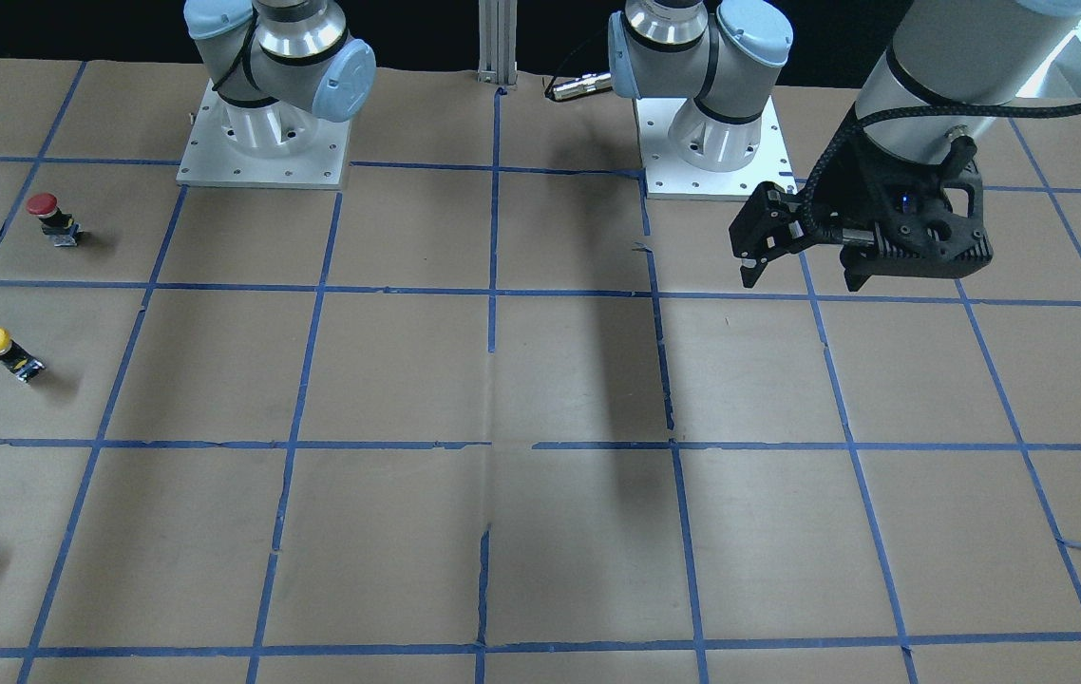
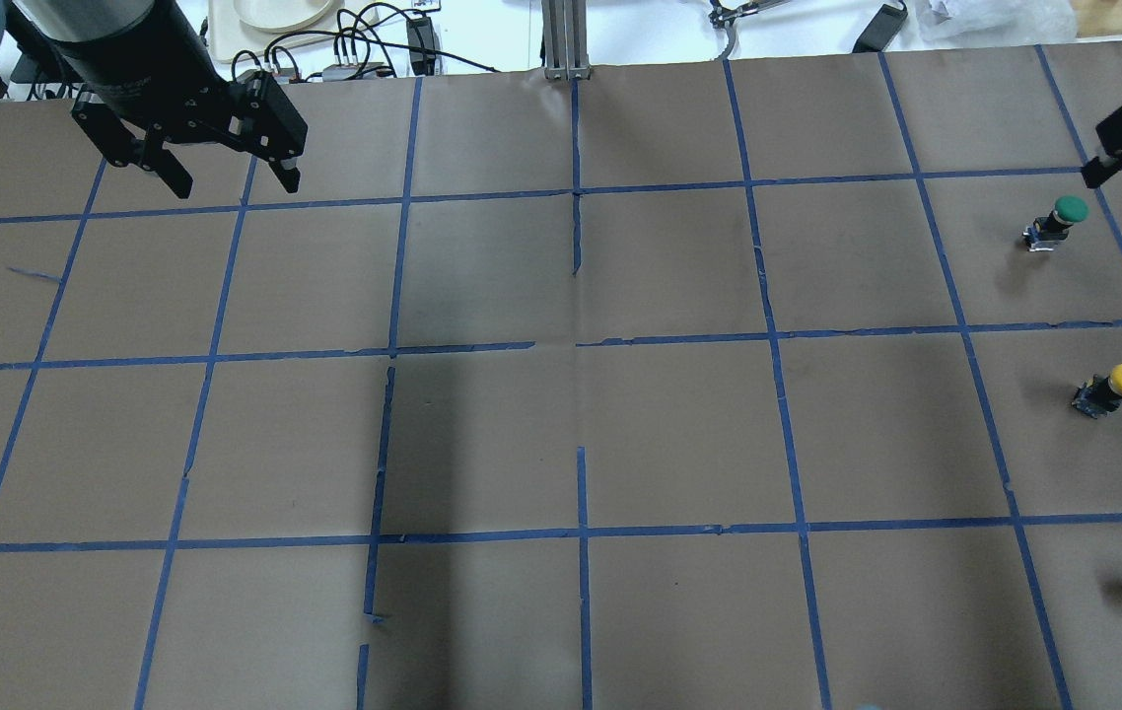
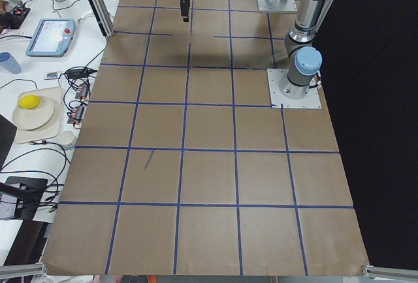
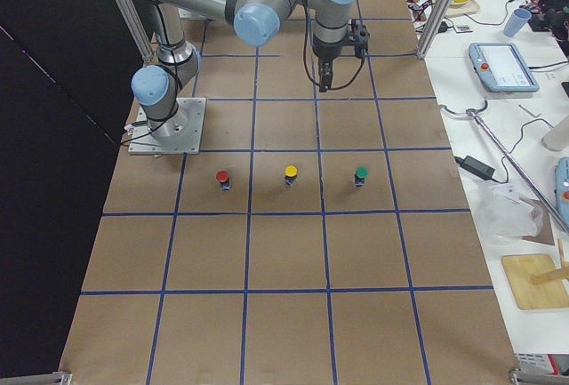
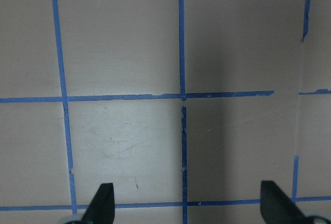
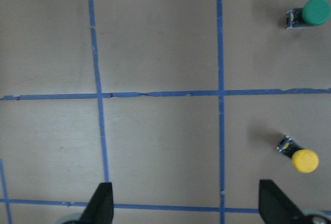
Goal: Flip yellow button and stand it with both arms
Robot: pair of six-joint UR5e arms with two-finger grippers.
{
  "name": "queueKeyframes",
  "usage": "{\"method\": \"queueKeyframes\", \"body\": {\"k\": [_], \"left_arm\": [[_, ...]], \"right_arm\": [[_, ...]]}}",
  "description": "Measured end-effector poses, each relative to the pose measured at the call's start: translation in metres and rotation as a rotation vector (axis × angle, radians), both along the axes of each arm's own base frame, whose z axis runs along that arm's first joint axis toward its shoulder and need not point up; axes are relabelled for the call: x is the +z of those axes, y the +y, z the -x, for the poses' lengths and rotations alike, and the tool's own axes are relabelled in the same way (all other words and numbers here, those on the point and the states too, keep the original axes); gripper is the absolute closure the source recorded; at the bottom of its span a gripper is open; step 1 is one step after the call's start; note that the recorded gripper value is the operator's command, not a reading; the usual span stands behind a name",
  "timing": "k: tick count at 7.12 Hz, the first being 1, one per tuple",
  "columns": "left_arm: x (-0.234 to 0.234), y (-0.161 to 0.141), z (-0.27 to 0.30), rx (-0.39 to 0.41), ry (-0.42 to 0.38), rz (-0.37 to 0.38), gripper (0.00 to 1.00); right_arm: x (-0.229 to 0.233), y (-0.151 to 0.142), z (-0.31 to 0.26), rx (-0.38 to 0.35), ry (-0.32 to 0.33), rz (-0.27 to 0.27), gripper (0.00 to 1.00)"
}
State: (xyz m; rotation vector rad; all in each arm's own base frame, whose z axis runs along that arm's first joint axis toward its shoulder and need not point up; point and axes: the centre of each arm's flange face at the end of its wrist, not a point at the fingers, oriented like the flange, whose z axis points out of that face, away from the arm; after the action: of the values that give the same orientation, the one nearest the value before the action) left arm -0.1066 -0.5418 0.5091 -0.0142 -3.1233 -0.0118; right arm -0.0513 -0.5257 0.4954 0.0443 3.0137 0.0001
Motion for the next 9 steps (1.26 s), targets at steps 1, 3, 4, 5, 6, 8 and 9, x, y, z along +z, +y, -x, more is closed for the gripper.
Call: {"method": "queueKeyframes", "body": {"k": [1, 3, 4, 5, 6, 8, 9], "left_arm": [[0.0, 0.0, 0.0, 0.0, 0.0, 0.0, 0.0], [0.0, 0.0, 0.0, 0.0, -0.001, 0.001, 0.0], [0.0, 0.0, 0.0, 0.0, -0.003, 0.001, 0.0], [0.0, 0.0, 0.0, 0.0, -0.003, 0.001, 0.0], [0.0, 0.0, -0.001, 0.0, -0.003, 0.001, 0.0], [0.0, 0.0, -0.001, 0.0, -0.004, 0.002, 0.0], [0.001, 0.0, -0.001, 0.001, -0.004, 0.003, 0.0]], "right_arm": [[0.014, 0.012, -0.052, 0.009, 0.006, -0.016, 0.0], [0.039, 0.046, -0.13, 0.051, 0.041, -0.022, 0.0], [0.044, 0.062, -0.156, 0.054, 0.067, -0.036, 0.0], [0.043, 0.072, -0.172, 0.023, 0.095, -0.057, 0.0], [0.035, 0.077, -0.18, -0.014, 0.106, -0.082, 0.0], [0.015, 0.088, -0.185, -0.076, 0.11, -0.1, 0.0], [0.013, 0.091, -0.185, -0.089, 0.11, -0.087, 0.0]]}}
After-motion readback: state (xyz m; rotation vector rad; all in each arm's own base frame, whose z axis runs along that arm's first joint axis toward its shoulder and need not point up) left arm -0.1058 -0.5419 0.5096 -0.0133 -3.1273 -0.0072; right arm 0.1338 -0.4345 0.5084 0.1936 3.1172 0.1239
